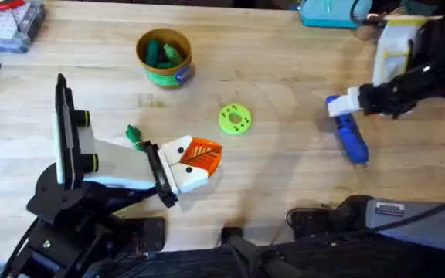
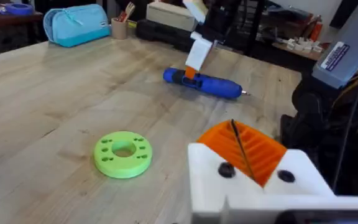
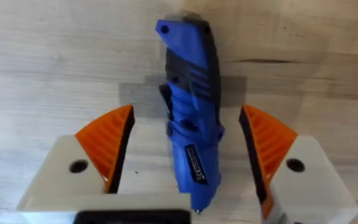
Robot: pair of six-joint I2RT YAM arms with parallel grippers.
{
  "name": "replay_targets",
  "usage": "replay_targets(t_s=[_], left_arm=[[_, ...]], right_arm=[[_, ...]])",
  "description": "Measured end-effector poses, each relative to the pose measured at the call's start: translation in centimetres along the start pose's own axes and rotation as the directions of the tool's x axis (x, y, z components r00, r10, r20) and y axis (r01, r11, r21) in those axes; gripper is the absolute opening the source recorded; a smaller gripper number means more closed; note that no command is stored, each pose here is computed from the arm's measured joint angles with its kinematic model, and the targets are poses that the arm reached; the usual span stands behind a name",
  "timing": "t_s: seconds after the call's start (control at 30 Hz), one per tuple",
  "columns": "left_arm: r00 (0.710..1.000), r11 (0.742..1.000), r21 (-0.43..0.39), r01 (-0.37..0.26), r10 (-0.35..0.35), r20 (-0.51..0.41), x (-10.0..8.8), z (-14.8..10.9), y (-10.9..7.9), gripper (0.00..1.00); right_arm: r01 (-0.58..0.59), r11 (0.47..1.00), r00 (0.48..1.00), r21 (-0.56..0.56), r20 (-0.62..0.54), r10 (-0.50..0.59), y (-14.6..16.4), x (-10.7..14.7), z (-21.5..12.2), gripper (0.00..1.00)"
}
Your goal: Pick up the gripper from the table and insert it into the empty holder that is missing its gripper. Then pick up a screw, insert it into the mounting hole, and use the screwdriver to tighten it. Finally, clean up the table by picking up the vegetable and placing it into the bucket.
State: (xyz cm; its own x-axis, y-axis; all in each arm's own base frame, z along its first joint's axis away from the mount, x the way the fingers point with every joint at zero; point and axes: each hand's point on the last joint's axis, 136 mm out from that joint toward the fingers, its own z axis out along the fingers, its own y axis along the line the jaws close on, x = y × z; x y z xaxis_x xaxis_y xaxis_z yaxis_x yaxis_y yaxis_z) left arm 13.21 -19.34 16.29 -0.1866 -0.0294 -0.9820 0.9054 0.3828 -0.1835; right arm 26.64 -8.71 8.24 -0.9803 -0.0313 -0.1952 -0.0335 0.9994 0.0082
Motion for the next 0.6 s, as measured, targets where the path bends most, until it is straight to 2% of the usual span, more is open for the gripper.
replay_targets(t_s=[0.2, 0.37, 0.6], left_arm=[[1.000, 1.000, 0.000, 0.000, 0.000, 0.000, 0.0, 0.0, 0.0, 0.014], [1.000, 1.000, 0.000, 0.000, 0.000, 0.000, 0.0, 0.0, 0.0, 0.014], [1.000, 1.000, 0.000, 0.000, 0.000, 0.001, 0.0, 0.0, 0.0, 0.014]], right_arm=[[0.001, 1.000, 1.000, -0.006, -0.018, -0.001, 0.0, 0.6, 3.5, 0.991], [0.014, 1.000, 0.999, 0.016, 0.035, -0.014, -0.7, -0.9, 3.9, 0.991], [0.052, 0.999, 0.999, 0.007, 0.010, -0.052, -0.6, -0.6, 4.7, 0.935]])
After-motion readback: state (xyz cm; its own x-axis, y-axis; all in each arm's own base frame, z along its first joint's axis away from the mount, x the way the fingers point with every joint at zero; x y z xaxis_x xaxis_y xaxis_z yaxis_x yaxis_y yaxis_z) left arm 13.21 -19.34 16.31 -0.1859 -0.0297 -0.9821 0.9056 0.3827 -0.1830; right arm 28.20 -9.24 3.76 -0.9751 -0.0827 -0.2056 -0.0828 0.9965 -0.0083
